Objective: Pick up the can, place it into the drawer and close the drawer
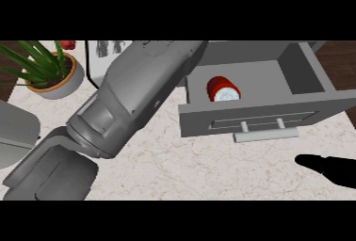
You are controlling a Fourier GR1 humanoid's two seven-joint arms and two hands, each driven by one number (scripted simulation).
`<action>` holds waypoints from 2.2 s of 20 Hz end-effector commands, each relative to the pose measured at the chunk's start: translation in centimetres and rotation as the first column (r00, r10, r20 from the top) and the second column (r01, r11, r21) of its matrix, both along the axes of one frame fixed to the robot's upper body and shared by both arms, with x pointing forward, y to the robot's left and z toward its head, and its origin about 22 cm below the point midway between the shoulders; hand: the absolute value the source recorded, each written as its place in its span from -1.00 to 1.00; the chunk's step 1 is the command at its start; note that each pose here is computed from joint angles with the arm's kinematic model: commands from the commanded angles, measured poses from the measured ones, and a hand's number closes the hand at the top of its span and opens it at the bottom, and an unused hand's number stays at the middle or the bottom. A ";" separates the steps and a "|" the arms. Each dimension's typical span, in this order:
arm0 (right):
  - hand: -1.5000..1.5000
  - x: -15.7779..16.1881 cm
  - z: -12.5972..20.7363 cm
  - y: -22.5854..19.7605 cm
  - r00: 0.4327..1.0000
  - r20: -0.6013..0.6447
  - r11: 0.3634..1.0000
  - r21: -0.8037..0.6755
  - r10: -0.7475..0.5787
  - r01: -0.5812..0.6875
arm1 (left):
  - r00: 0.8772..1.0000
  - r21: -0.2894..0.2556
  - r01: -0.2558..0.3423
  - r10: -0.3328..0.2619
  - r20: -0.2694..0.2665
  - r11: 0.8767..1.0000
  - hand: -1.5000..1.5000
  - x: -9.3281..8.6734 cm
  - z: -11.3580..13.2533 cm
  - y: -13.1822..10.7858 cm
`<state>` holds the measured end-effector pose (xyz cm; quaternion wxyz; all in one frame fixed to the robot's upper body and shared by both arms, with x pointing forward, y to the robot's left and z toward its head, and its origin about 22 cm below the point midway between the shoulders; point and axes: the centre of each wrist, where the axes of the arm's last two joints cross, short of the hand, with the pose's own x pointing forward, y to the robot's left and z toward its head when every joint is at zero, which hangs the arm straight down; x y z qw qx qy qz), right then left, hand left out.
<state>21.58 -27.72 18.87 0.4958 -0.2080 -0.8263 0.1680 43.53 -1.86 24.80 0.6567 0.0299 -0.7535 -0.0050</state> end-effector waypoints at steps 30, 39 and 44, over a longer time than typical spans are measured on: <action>-1.00 18.1 -13.4 9.1 0.975 0.069 0.763 -0.612 -0.212 0.209 | 1.000 0.009 -0.023 0.023 0.008 1.000 -1.00 1.6 0.7 4.4; -1.00 22.1 -11.3 10.4 0.940 0.196 0.735 -0.586 -0.278 0.340 | 1.000 -0.009 -0.010 0.009 -0.011 1.000 -1.00 1.7 0.4 6.8; -1.00 23.3 -9.9 11.0 0.930 0.218 0.728 -0.579 -0.294 0.366 | 0.999 0.015 -0.040 0.040 0.003 0.999 -1.00 2.2 1.1 11.1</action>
